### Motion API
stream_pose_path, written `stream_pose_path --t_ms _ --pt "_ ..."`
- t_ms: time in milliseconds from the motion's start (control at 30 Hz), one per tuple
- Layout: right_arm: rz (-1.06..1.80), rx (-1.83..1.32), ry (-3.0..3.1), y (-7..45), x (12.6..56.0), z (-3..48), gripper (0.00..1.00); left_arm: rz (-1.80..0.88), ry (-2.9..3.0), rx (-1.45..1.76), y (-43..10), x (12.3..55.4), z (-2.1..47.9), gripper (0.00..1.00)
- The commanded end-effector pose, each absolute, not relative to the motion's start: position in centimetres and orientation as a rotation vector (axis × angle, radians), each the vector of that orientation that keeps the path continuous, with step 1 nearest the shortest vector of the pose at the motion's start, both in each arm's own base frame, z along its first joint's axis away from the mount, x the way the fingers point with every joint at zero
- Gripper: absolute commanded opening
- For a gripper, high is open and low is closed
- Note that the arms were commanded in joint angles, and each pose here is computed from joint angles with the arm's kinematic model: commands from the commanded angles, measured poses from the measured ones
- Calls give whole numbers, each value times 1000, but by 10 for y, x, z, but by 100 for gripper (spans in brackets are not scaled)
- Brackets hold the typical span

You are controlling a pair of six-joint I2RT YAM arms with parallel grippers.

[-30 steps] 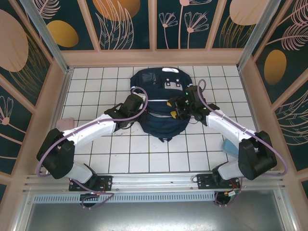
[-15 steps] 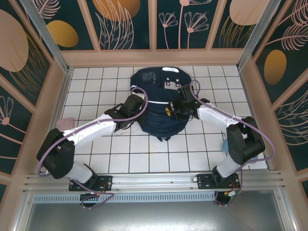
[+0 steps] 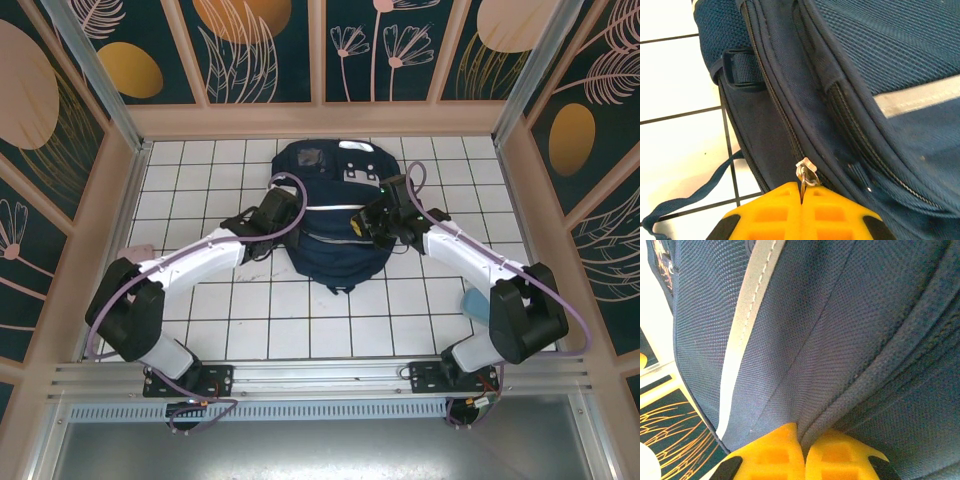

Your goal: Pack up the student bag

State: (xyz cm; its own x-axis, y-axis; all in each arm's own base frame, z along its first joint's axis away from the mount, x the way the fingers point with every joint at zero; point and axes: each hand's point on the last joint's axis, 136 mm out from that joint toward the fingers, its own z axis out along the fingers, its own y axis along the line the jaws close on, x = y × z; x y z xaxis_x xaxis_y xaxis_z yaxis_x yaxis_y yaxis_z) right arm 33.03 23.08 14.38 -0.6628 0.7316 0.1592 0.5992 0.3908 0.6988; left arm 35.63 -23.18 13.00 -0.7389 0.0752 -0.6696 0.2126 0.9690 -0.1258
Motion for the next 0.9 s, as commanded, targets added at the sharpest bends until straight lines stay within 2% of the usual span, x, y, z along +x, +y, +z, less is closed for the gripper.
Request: stream_pose_path --t_ms 0,33,100,200,333,433,500,667,867 --pt "1004 1163 2557 213 314 129 0 -252 2295 72 -218 399 157 0" --pt "1006 1150 2559 215 315 129 0 -266 2300 59 -219 404 155 0" --pt "1004 1135 2561 216 319 129 0 -281 2311 22 -218 413 153 8" --pt "997 1126 2559 217 323 129 0 -300 2333 -60 -209 420 153 31" --pt "984 1113 2561 215 325 126 0 -302 2354 -184 -177 405 156 59" --pt "981 1085 2564 215 329 126 0 -267 2334 -291 -139 391 154 77" --pt "979 1072 2571 216 331 125 0 -241 2324 -390 -111 383 152 86" --pt "988 1054 2584 220 333 123 0 -102 2321 -717 -27 351 124 97" --pt "1000 1037 2592 222 333 122 0 77 2219 -1096 61 310 100 98"
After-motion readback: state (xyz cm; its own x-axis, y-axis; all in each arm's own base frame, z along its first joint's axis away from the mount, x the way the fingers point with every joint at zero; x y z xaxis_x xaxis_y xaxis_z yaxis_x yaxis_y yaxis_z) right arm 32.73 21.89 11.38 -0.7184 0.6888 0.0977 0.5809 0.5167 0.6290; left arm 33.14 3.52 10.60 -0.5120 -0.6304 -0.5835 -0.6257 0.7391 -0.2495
